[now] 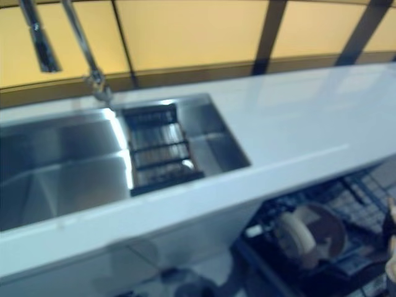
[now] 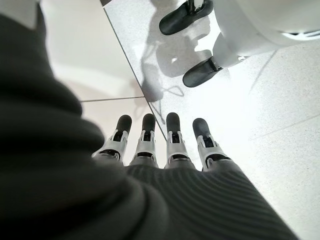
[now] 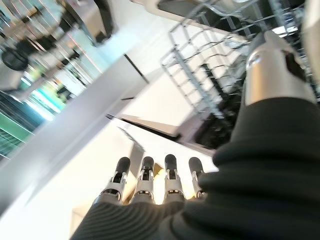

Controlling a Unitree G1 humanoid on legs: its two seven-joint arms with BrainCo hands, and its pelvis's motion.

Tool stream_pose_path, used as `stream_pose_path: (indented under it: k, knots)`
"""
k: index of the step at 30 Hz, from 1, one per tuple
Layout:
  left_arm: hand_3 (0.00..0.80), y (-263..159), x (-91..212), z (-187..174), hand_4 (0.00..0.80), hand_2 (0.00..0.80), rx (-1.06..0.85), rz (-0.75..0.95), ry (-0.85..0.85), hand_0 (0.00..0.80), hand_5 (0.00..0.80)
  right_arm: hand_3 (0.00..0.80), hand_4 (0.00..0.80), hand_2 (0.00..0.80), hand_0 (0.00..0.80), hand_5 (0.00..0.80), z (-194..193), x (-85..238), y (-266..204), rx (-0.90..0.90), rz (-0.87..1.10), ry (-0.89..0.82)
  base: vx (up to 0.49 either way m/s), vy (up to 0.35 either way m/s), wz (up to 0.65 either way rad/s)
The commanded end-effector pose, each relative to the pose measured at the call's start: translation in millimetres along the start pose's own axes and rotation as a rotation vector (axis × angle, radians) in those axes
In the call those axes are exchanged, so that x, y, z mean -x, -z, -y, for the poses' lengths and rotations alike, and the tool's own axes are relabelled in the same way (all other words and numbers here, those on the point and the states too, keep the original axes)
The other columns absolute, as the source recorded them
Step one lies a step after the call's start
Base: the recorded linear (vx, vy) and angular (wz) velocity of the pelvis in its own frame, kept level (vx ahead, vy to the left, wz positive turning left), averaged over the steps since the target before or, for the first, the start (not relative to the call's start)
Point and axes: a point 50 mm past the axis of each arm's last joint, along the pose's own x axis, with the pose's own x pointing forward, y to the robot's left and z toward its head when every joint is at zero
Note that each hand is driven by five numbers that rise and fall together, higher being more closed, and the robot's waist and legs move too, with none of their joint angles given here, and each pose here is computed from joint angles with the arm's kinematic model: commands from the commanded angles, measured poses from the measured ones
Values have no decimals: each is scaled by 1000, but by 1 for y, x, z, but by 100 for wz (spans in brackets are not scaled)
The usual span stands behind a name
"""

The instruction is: Take plates into dishwasher

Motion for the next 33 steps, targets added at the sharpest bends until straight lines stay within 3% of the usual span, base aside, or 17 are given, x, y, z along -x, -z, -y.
stream_pose_path:
  k: [1, 10, 18, 26, 33]
  knots:
    - [0, -2, -2, -2, 0, 0, -2, -17, -37, 0, 0, 0, 0, 0, 0, 0, 32, -8, 26, -31, -88, 82, 1, 60, -13]
    - [0, 3, -2, -4, 0, 0, 2, -55, -71, 0, 0, 0, 0, 0, 0, 0, 30, -6, 49, -63, -166, 53, 28, 69, -3]
    - [0, 12, -1, -9, 0, 0, 20, -112, -129, 0, 0, 0, 0, 0, 0, 0, 6, -5, 77, -207, -315, -17, 9, 74, -1]
    - [0, 11, 1, -30, 0, 0, -104, -175, -182, 0, 0, 0, 0, 0, 0, 0, -64, 15, 109, -333, -486, -193, -30, 80, -5]
    - [0, -5, 3, -52, 0, 0, -99, -161, -235, 0, 0, 0, 0, 0, 0, 0, -107, 29, 89, -433, -488, -373, -172, 76, -28]
